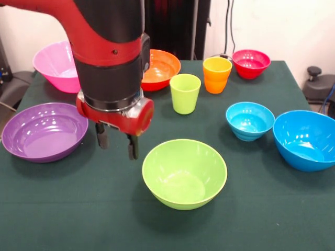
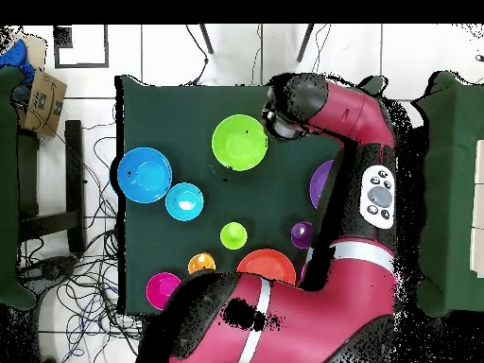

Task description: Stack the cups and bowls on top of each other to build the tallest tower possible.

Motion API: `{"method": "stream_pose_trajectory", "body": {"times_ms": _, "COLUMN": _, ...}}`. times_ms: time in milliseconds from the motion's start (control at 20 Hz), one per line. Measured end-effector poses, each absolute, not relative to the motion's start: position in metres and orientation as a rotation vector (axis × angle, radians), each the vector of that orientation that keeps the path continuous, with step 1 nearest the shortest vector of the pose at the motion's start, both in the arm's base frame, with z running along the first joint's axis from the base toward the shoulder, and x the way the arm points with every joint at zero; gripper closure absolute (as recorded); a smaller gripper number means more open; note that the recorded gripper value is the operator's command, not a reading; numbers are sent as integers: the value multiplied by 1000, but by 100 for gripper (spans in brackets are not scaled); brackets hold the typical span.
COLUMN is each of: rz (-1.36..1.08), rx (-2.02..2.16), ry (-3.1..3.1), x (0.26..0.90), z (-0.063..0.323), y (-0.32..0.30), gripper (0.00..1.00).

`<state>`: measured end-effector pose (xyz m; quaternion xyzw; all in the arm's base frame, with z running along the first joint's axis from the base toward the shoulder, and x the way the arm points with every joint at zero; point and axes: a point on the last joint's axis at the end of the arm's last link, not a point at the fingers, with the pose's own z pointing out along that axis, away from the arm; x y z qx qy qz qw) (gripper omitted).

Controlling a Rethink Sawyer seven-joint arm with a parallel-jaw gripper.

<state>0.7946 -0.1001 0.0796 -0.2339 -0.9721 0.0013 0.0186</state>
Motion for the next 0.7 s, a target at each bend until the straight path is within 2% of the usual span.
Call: {"method": "stream_pose_trajectory", "body": {"times_ms": 700, "rz": -28, "rx": -675, "ry": -3033, "x": 834, "z": 87, "y": -78, "gripper": 0}}
